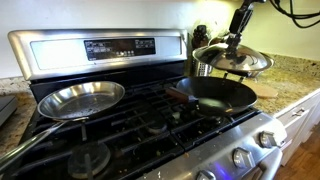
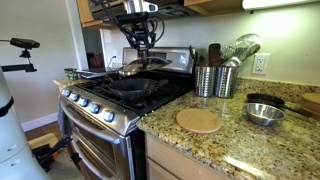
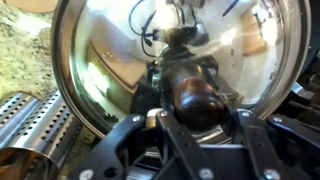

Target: Remove the silver lid from the pan on the right side of the stove

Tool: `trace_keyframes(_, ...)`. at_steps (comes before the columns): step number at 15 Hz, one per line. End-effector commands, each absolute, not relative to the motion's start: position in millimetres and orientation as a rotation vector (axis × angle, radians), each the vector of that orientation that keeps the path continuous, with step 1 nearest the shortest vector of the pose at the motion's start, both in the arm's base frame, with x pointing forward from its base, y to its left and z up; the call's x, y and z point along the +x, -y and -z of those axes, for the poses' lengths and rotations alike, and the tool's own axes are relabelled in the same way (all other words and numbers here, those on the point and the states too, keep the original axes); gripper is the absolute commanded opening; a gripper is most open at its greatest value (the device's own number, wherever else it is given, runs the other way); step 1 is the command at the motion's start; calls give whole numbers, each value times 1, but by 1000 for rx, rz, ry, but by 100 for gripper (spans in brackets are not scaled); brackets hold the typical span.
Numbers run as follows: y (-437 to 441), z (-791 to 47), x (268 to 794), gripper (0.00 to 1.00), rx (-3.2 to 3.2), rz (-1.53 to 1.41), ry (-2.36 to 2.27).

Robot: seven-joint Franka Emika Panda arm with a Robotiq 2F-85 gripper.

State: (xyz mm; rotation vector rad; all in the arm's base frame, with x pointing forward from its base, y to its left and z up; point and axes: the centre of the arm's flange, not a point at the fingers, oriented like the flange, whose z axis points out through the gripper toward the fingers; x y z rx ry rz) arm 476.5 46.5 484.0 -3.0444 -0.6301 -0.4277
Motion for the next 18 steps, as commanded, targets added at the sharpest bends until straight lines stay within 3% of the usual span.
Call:
trace_keyframes(1, 3, -507, 467, 20, -3122, 501, 437)
trace_keyframes(18, 217, -449, 462, 20, -3183, 562, -221)
